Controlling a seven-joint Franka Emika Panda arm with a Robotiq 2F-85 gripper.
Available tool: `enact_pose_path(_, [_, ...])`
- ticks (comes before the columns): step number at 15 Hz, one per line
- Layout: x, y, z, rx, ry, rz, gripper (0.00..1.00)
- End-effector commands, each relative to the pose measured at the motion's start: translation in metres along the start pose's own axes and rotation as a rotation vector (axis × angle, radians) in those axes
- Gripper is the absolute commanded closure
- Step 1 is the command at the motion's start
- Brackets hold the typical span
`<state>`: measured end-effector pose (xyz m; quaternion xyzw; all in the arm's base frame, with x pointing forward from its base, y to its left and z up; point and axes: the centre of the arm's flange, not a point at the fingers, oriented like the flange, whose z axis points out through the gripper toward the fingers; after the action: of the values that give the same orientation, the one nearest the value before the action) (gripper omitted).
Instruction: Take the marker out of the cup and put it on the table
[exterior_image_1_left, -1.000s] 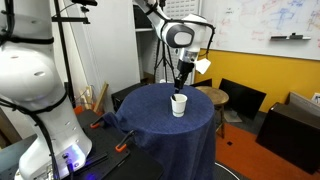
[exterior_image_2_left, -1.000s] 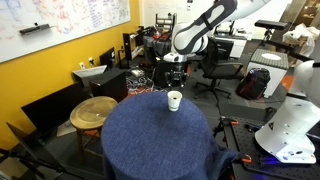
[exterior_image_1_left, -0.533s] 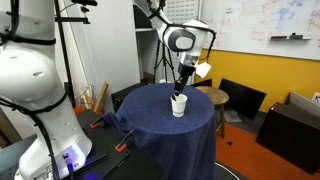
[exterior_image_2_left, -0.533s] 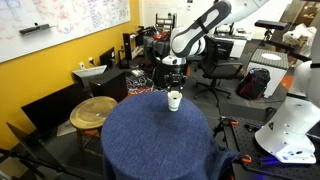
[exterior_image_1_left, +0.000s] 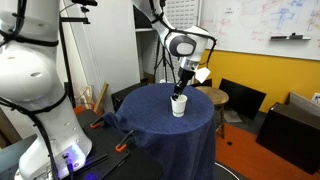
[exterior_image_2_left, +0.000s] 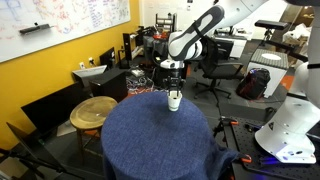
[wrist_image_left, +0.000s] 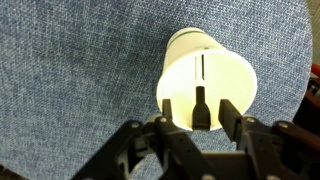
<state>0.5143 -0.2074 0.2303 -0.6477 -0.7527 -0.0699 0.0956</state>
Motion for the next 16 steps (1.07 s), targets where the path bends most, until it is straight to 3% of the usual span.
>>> enact_pose_path(1, [-0.005, 0.006, 0.001, -0.009, 0.03, 0.033, 0.63])
enact_pose_path(2, [-0.006, 0.006, 0.002, -0.01, 0.032, 0.036, 0.6])
enact_pose_path(5, [-0.008, 0.005, 0.005, -0.011, 0.038, 0.045, 0.65])
enact_pose_path(16, [-0.008, 0.009, 0.017, 0.004, 0.066, 0.043, 0.63])
